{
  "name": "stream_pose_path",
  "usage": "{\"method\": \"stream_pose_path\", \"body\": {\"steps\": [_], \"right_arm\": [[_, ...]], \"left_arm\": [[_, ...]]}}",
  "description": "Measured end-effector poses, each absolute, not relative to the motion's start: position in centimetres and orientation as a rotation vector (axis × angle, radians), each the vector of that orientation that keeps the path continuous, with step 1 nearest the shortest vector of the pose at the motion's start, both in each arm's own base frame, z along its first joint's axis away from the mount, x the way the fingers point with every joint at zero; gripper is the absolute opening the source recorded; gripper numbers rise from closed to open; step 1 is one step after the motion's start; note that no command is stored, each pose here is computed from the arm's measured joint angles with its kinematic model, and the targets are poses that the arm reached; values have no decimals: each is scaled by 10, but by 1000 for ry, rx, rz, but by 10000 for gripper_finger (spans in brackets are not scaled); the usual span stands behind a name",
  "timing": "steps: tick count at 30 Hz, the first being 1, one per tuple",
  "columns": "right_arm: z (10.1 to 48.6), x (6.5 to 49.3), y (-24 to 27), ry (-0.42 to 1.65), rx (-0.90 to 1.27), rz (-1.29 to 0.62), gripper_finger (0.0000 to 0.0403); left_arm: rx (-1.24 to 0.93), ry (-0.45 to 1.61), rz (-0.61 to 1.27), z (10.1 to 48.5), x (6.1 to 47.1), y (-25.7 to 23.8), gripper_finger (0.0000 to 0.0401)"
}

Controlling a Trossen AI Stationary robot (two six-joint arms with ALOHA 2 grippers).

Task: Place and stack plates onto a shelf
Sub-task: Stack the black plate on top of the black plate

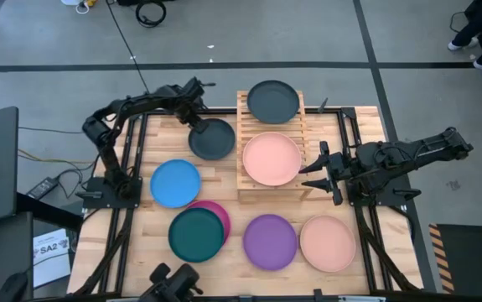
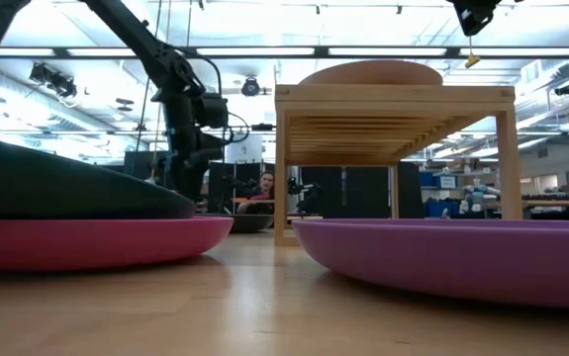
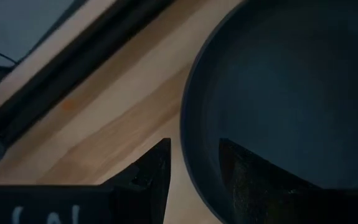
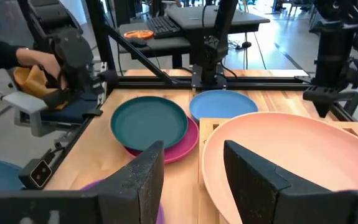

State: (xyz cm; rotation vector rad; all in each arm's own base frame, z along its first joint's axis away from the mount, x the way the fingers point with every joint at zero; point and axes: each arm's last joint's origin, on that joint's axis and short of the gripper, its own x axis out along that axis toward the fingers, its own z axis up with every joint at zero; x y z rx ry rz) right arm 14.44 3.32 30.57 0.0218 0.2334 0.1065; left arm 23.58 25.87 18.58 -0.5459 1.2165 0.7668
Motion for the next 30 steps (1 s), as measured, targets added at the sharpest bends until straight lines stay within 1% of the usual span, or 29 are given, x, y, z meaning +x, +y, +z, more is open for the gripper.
{"method": "stream_pose_path", "body": {"steps": [9, 15, 25, 30], "right_arm": [[306, 144, 33, 233, 22, 106, 171], [306, 144, 33, 234, 37, 105, 171], [306, 144, 33, 234, 38, 105, 171], [306, 144, 33, 234, 38, 105, 171]], "left_arm": [[-569, 1268, 758, 166, 239, 262, 142], [-608, 1266, 771, 155, 239, 267, 142], [-619, 1270, 770, 153, 238, 269, 141], [-620, 1270, 769, 153, 238, 269, 121]]}}
